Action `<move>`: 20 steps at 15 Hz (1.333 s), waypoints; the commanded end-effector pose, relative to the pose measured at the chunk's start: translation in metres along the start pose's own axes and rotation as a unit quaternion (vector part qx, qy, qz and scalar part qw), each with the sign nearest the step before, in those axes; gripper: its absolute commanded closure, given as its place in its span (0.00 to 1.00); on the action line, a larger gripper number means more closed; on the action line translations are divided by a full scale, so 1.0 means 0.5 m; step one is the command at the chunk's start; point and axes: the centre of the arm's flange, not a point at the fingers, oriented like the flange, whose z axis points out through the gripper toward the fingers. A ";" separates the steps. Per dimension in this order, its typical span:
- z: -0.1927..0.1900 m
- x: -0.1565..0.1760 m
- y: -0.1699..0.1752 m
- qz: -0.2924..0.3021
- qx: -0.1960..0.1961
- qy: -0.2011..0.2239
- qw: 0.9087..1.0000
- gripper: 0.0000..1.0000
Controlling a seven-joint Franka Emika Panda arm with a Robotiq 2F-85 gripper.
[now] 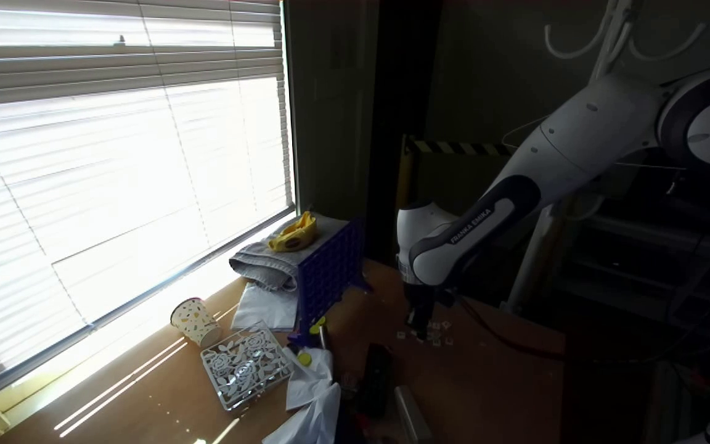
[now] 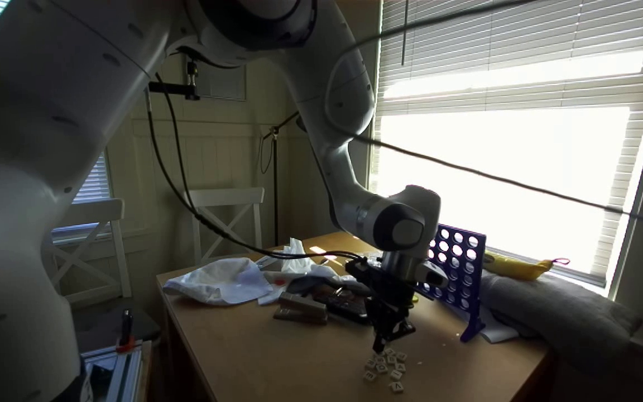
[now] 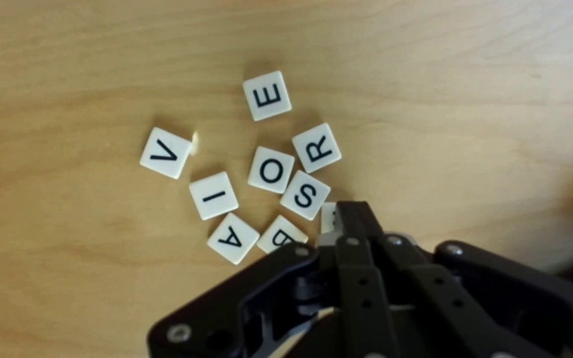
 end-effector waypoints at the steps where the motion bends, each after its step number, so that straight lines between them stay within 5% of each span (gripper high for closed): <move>1: 0.009 0.024 0.005 -0.004 0.013 0.001 1.000 1.00; 20: -0.009 0.013 0.097 0.047 0.013 0.014 0.999 1.00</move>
